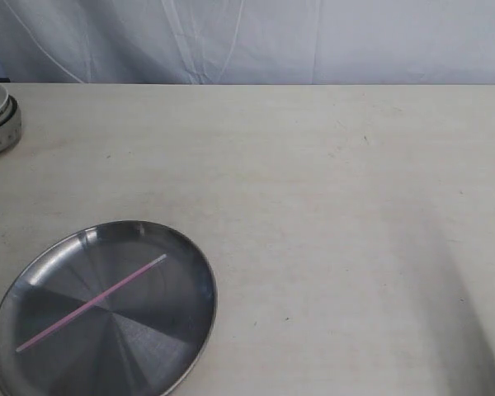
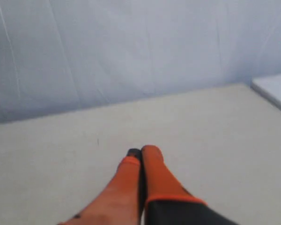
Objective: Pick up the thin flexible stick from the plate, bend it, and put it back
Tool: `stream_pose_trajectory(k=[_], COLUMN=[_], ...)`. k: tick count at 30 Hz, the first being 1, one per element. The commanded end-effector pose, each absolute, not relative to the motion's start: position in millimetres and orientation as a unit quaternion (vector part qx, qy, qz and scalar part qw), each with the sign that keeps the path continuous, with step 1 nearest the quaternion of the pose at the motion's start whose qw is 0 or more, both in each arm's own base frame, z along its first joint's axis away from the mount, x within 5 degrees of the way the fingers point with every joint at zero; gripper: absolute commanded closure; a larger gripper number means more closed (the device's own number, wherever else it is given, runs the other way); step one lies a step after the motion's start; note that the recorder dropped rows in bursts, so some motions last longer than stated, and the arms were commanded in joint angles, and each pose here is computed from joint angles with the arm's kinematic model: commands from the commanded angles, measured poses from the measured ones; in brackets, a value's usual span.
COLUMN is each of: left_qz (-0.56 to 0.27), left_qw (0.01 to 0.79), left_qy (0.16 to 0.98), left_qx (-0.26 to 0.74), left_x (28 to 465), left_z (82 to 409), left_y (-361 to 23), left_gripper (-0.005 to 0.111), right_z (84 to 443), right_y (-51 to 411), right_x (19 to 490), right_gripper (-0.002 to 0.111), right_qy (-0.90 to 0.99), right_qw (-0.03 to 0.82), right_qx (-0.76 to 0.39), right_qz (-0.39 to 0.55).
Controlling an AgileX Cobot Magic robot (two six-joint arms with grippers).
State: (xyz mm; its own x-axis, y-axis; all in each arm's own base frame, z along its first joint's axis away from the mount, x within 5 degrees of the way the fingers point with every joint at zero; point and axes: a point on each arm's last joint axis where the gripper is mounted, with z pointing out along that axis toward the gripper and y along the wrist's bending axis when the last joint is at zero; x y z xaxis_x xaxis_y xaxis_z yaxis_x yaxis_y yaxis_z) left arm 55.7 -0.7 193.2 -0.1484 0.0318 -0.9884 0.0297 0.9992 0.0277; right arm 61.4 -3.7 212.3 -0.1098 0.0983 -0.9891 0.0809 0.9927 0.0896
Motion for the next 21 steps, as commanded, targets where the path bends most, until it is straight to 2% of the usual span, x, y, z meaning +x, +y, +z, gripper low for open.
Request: stream_pose_trajectory(k=[1, 3, 5, 8, 13, 17, 21], left_qz=[0.132, 0.174, 0.163, 0.079, -0.004, -0.15, -0.18], left_qw=[0.646, 0.649, 0.682, 0.767, 0.86, 0.875, 0.877], left_qy=[0.743, 0.725, 0.696, 0.625, 0.499, 0.46, 0.442], left_qx=[0.113, 0.148, 0.153, 0.125, 0.109, -0.026, -0.055], left_x=[56, 56, 56, 55, 44, 40, 38], left_z=[193, 197, 204, 222, 249, 258, 260], left_y=[6, 7, 3, -7, -16, -7, -4], left_gripper=[0.107, 0.107, 0.107, 0.107, 0.107, 0.107, 0.107], right_z=[235, 241, 247, 257, 268, 268, 269], right_y=[-7, -8, -10, -12, -14, -14, -14], right_x=[60, 59, 58, 54, 48, 47, 47], right_gripper=[0.109, 0.109, 0.109, 0.109, 0.109, 0.109, 0.109], right_qy=[0.65, 0.623, 0.595, 0.546, 0.486, 0.483, 0.482], right_qw=[0.756, 0.777, 0.798, 0.832, 0.868, 0.87, 0.87], right_qx=[0.073, 0.088, 0.095, 0.098, 0.101, 0.101, 0.101], right_qz=[0.0, 0.009, 0.01, 0.003, -0.006, -0.006, -0.006])
